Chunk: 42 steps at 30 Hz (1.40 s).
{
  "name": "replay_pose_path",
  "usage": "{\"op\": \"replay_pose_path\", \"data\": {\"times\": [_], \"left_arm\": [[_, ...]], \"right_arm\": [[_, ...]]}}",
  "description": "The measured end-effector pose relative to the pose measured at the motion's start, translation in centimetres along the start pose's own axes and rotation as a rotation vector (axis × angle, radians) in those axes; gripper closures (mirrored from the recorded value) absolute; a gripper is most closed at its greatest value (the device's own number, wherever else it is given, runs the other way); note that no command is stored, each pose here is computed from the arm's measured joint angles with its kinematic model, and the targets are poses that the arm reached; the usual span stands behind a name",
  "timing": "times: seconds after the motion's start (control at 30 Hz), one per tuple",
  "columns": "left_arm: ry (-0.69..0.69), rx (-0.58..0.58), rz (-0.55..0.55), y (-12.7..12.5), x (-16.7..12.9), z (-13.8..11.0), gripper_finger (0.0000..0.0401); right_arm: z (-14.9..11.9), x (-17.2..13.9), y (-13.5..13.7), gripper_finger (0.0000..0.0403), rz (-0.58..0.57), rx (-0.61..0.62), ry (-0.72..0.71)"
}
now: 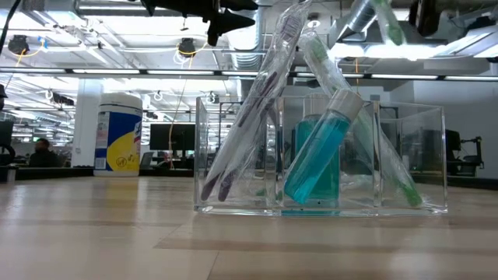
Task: Pick & Place toothbrushing station
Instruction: Put the green toothbrush in the transparent organizer
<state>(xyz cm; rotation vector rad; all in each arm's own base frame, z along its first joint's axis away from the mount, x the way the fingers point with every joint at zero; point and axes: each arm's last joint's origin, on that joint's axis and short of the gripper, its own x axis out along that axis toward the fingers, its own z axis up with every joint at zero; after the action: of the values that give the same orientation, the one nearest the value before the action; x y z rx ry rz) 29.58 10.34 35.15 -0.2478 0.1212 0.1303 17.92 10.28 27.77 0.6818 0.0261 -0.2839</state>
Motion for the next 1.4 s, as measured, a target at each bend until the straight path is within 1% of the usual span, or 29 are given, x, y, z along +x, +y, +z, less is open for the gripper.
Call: {"op": "replay_pose_path", "data": {"times": [0.07, 0.13, 0.37, 0.57, 0.73, 0.93, 1.23, 1.33, 1.4], "left_arm": [[0.000, -0.012, 0.000, 0.0, 0.0, 0.0, 0.0230], [0.000, -0.015, 0.000, 0.0, 0.0, 0.0, 0.0230], [0.000, -0.033, 0.001, 0.0, 0.0, 0.0, 0.0230], [0.000, -0.036, 0.002, 0.0, 0.0, 0.0, 0.0233], [0.001, -0.036, 0.003, 0.1, 0.0, 0.0, 0.0234], [0.001, -0.036, 0.003, 0.1, 0.0, 0.0, 0.0234], [0.001, -0.037, 0.003, 0.1, 0.0, 0.0, 0.0234], [0.001, -0.037, 0.004, 0.1, 0.0, -0.1, 0.0234], [0.001, -0.037, 0.004, 0.1, 0.0, 0.0, 0.0234]], "right_arm": [[-1.2, 0.3, -0.7, 0.0402, -0.001, 0.033, -0.042], [-2.1, 0.6, -1.2, 0.0402, -0.015, 0.031, -0.055], [-4.4, 1.7, -1.8, 0.0402, -0.065, 0.005, -0.012], [-7.2, 2.7, -2.2, 0.0402, -0.102, 0.027, 0.049], [-8.7, 3.4, -2.1, 0.0402, -0.092, 0.047, 0.050], [-10.8, 4.3, -2.6, 0.0402, -0.090, 0.043, 0.094], [-13.8, 5.0, -2.8, 0.0399, -0.052, 0.084, 0.109], [-14.2, 5.2, -2.8, 0.0389, -0.047, 0.103, 0.087], [-14.2, 5.2, -2.8, 0.0373, -0.045, 0.117, 0.075]]}}
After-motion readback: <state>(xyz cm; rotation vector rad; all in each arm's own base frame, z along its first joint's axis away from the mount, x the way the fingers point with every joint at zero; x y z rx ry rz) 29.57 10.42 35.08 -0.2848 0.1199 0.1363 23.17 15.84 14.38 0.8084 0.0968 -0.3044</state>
